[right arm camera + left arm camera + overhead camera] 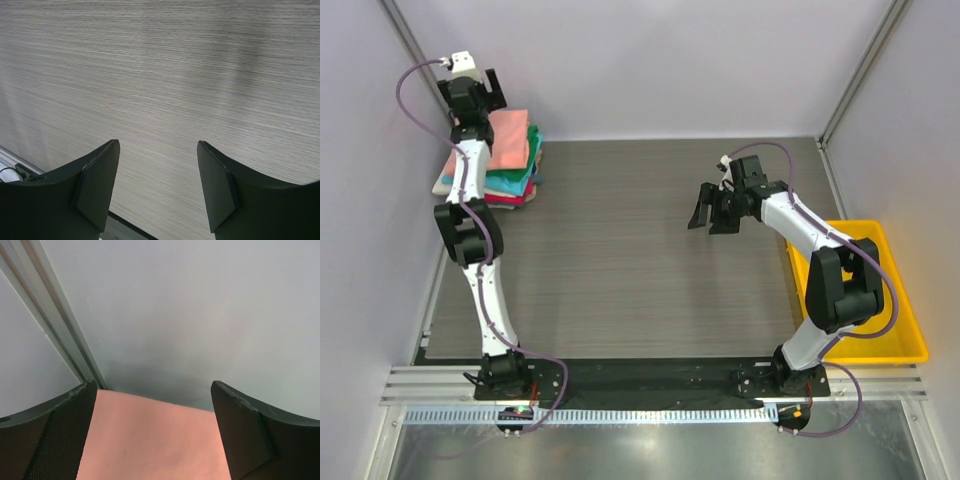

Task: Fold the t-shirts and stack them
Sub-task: Neatly place the folded tshirt to the corner, then reset both grippers

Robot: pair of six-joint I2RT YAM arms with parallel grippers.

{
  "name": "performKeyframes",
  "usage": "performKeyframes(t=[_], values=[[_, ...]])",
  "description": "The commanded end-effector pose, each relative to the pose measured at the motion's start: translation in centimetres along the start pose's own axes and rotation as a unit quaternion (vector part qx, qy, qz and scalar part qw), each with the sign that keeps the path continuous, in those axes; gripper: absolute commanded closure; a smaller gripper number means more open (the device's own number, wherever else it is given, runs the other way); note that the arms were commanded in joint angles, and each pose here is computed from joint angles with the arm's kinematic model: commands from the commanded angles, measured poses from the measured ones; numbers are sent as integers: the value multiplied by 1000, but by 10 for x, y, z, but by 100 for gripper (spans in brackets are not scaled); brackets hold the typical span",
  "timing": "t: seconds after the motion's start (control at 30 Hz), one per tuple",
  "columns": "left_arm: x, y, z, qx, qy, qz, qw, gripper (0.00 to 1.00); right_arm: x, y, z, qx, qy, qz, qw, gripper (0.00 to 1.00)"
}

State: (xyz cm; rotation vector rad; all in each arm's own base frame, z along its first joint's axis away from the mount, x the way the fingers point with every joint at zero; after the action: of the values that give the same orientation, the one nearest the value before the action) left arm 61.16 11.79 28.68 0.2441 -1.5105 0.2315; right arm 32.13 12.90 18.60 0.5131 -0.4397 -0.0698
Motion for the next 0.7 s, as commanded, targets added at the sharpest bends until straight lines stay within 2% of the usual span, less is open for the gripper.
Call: performKeyframes(t=[0.0, 0.07, 0.27, 0.33, 0.4, 0.43, 0.47, 0.5, 0.53, 0.57, 0.67], values=[[68, 6, 25, 8, -76, 18, 997, 3, 14, 13, 8, 24, -25, 5, 999, 31], [90, 1, 39, 7, -91, 23, 996, 0, 14, 12, 8, 23, -25, 5, 999, 31], [111, -17, 83, 42, -86, 10, 995, 0, 13, 13, 9, 28, -25, 7, 999, 31], [132, -19, 106, 37, -86, 41, 995, 0, 13, 16, 11, 37, -25, 9, 999, 31], [122, -28, 125, 34, -36, 60, 997, 0, 12, 19, 13, 51, -27, 13, 998, 31], [142, -27, 148, 33, -49, 76, 995, 0, 12, 20, 14, 54, -28, 14, 998, 30], [118, -35, 155, 32, -17, 89, 995, 0, 11, 21, 15, 56, -27, 15, 998, 30], [117, -38, 166, 24, -14, 94, 995, 0, 11, 22, 18, 58, -31, 16, 998, 30], [135, -35, 192, 16, -32, 103, 994, 0, 10, 23, 19, 60, -32, 18, 998, 30], [109, -37, 200, 20, 0, 102, 995, 0, 9, 24, 19, 62, -33, 19, 997, 31], [92, -51, 253, -36, 20, 80, 996, 0, 9, 29, 27, 66, -45, 26, 996, 30]])
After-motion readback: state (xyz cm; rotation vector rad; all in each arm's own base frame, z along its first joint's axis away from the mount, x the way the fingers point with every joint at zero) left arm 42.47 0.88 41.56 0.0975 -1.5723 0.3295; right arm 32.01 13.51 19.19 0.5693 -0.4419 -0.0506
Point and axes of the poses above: each gripper's point midway between its finger pads, its own z axis back along the fingers, its own y axis along the line the jaws close on, x = y × z, the point moved 9 cm from there along z, back along the fingers, and after that the axes turned 2 degrees about -z, right-handed, at the moved point
